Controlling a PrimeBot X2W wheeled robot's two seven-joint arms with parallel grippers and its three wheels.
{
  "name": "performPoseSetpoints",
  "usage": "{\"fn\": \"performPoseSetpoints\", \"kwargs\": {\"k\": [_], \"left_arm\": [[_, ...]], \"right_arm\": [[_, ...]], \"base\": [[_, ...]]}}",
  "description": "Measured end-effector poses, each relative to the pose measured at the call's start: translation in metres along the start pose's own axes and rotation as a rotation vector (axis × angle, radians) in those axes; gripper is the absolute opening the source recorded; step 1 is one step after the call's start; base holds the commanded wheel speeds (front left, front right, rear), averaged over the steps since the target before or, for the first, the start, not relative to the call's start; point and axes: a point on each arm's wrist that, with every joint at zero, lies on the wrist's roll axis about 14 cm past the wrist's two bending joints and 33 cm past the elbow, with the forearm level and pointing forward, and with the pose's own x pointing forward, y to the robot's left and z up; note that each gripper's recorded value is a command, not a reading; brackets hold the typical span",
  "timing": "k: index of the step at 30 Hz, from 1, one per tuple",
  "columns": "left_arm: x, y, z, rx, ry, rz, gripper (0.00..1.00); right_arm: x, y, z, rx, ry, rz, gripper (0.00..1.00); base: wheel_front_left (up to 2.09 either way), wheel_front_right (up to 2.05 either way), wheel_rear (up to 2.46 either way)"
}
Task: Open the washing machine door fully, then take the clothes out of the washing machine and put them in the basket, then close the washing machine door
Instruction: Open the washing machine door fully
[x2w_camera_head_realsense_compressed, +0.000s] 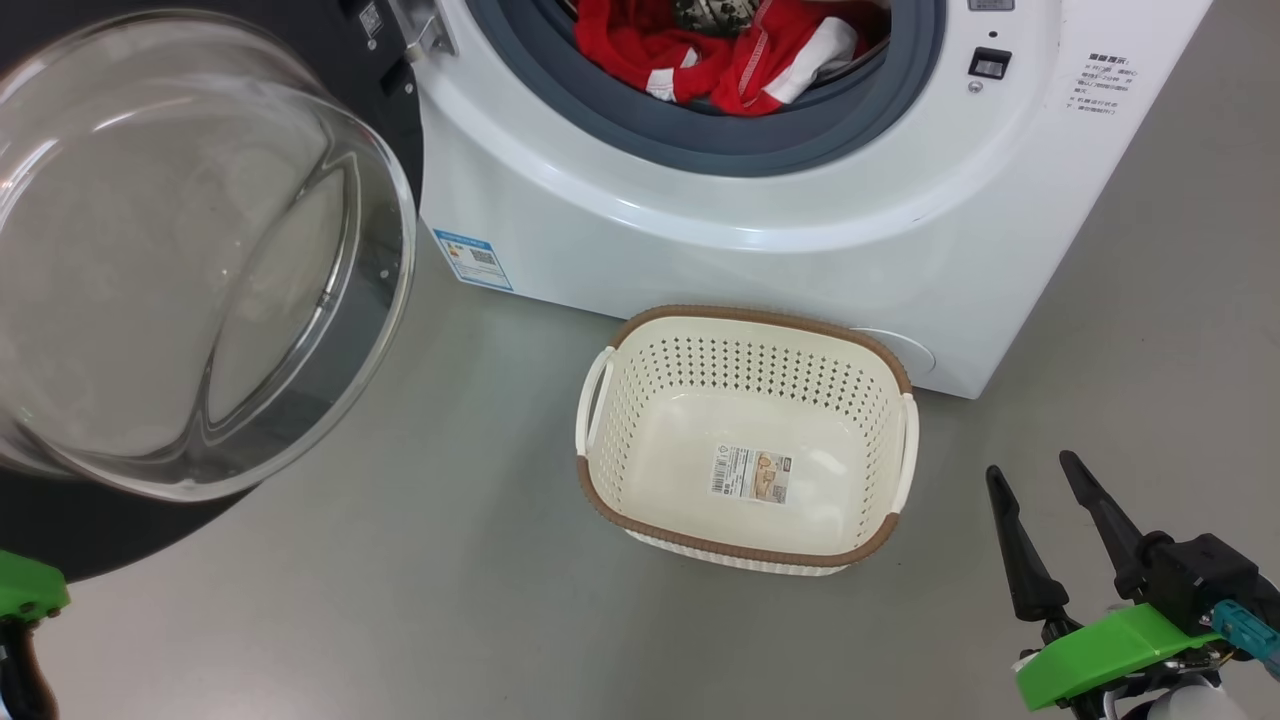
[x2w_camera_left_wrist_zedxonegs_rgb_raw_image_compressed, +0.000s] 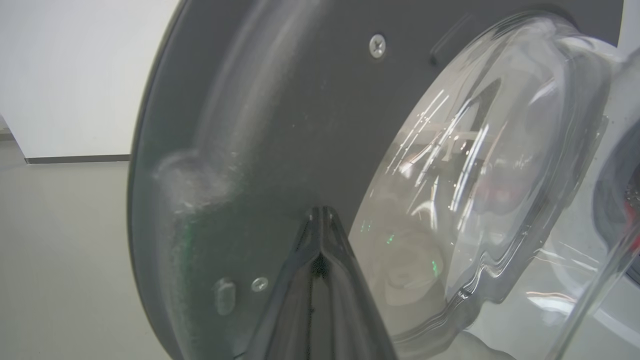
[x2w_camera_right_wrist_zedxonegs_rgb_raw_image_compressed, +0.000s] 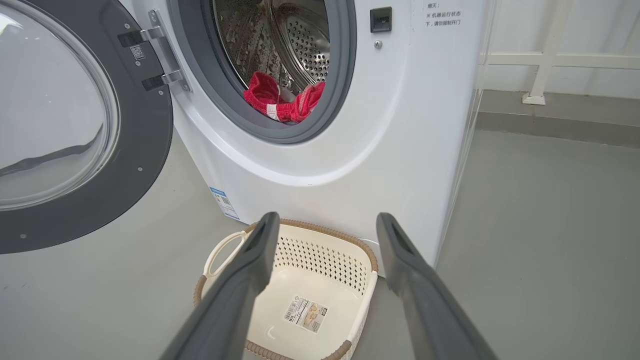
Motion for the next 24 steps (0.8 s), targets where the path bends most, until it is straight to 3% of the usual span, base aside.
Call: {"fn": "performPoseSetpoints", "kwargs": {"k": [18,19,24], "left_arm": [[-0.010,-0.002,-0.007,-0.025,0.023,-0.050,0.00],[-0.014,-0.005,-0.010,-0.022,0.031,-0.064,0.01],[-0.035,-0.022,-0.025,-0.036,0.058,-0.137,0.26]], "right_arm": [[-0.005,0.012,0.014,-0.011,-0.034,0.019,1.00],[-0.006,0.013,0.016,-0.009,-0.039,0.017,1.00],[-0.011,0.009,0.026,-0.012,-0.067,-0.004,1.00]], "base": [[0.00,0.00,0.00],[0.00,0.00,0.00],[0.00,0.00,0.00]]}}
